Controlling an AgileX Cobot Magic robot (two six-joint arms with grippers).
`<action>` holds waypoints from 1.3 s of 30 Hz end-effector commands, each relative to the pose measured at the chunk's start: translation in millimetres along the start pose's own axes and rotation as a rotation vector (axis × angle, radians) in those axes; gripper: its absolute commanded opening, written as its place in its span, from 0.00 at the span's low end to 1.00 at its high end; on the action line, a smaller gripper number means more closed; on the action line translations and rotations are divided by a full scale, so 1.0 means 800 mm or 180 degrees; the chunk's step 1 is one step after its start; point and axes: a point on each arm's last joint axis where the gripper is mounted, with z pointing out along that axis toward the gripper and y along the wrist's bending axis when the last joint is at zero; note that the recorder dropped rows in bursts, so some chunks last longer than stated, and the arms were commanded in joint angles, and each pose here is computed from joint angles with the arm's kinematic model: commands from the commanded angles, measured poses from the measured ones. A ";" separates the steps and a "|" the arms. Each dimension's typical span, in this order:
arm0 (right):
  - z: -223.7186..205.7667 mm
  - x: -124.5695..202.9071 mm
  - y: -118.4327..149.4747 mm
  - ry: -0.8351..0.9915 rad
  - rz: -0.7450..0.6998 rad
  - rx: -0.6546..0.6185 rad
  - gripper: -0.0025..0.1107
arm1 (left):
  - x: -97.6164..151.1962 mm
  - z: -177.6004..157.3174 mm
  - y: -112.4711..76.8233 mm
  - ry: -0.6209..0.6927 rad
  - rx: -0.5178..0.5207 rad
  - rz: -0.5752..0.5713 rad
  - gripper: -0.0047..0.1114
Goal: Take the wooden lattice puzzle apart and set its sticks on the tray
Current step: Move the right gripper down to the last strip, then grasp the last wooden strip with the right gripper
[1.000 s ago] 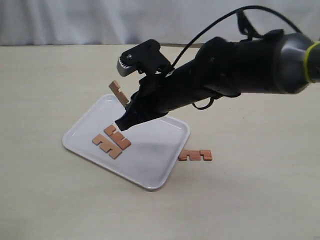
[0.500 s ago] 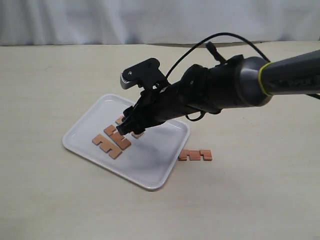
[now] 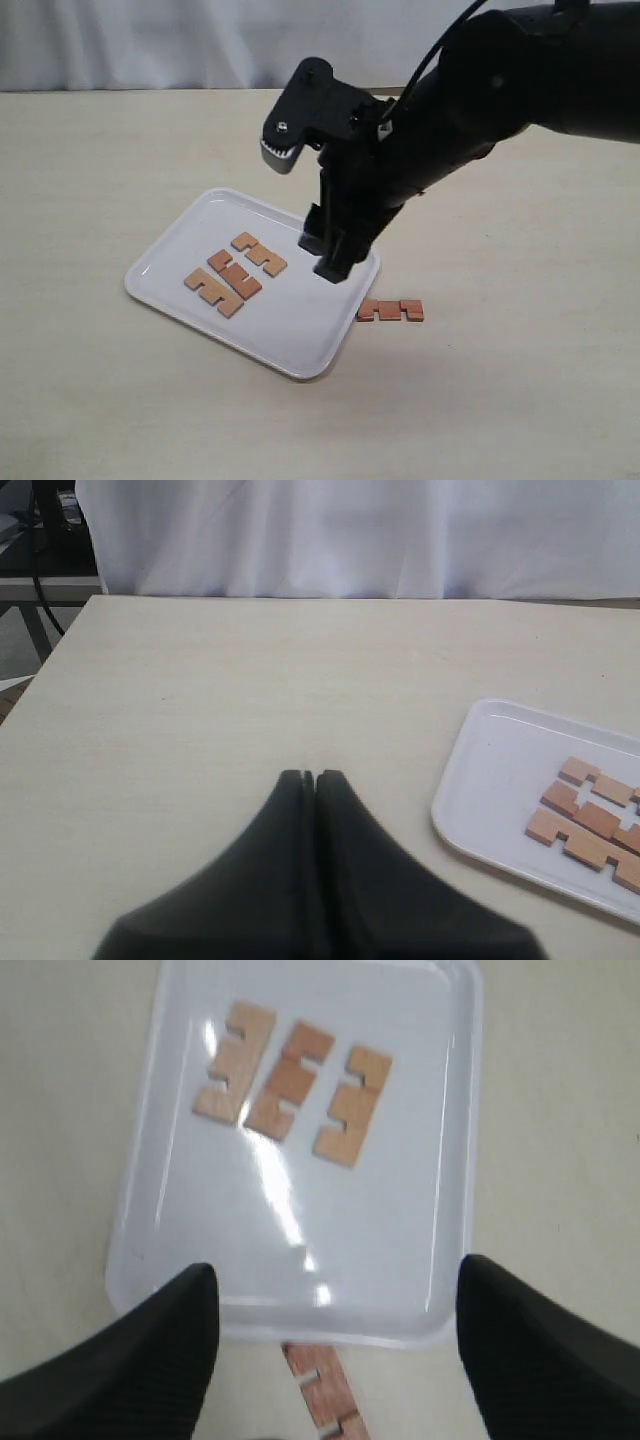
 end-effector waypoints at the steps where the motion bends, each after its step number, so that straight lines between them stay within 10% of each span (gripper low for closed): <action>1: -0.005 0.020 -0.005 0.0499 -0.0027 0.0166 0.59 | 0.000 0.000 -0.001 -0.0013 0.0031 -0.0004 0.04; 10: 0.020 0.057 -0.003 0.0675 -0.0528 0.0379 0.59 | 0.000 0.000 -0.001 -0.0013 0.0031 -0.0004 0.04; 25: 0.085 0.116 -0.042 0.1278 0.0296 -0.0515 0.55 | 0.000 0.000 -0.001 -0.0013 0.0031 -0.0004 0.04; 39: 0.120 0.123 -0.047 0.1196 0.0215 -0.0415 0.55 | 0.001 0.000 -0.001 -0.0004 0.0031 -0.0010 0.04</action>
